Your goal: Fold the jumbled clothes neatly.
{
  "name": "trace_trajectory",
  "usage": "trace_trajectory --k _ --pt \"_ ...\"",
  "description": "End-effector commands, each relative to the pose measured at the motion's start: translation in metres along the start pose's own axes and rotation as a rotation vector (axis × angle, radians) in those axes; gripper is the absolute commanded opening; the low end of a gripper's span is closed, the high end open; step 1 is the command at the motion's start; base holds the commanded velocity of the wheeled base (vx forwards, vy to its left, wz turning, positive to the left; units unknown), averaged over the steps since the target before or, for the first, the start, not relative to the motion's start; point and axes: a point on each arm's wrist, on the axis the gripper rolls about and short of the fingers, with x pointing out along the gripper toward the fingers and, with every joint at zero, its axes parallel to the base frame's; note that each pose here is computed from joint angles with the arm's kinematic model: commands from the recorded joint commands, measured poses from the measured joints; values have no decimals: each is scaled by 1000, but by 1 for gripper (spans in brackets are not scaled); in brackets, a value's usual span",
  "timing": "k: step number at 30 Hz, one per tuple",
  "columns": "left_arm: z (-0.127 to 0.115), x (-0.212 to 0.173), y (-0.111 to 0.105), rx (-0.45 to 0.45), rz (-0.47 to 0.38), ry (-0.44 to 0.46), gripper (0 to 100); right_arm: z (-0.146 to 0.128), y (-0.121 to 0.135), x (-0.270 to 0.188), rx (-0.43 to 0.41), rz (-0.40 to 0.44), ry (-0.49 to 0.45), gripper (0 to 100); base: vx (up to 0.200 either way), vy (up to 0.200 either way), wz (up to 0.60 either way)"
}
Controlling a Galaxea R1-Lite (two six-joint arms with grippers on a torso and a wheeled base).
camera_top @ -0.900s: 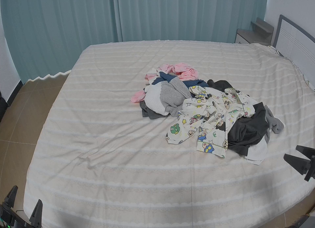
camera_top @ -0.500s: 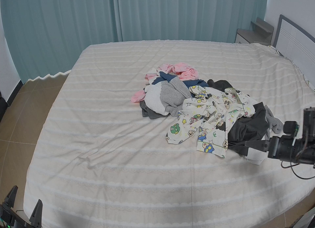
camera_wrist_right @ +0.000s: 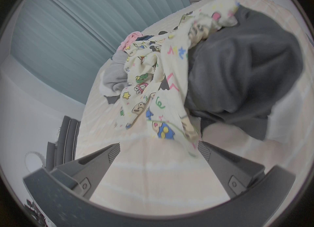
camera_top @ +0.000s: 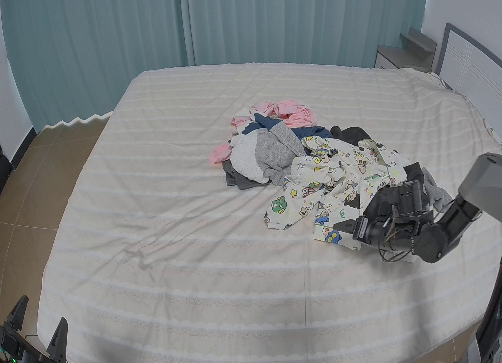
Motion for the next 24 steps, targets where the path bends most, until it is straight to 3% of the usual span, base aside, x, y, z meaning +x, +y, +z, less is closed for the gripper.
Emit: trace_trajectory --k 1,8,12,24 --pt "-5 0 0 -1 0 2 100 -11 -7 62 15 -43 -7 100 0 0 0" --pt "-5 0 0 -1 0 2 100 5 2 66 -3 -35 -77 100 0 0 0" --pt "-5 0 0 -1 0 2 100 15 9 46 -12 -24 -108 100 0 0 0" --pt "-5 0 0 -1 0 2 100 5 -5 14 -86 -61 -100 100 0 0 0"
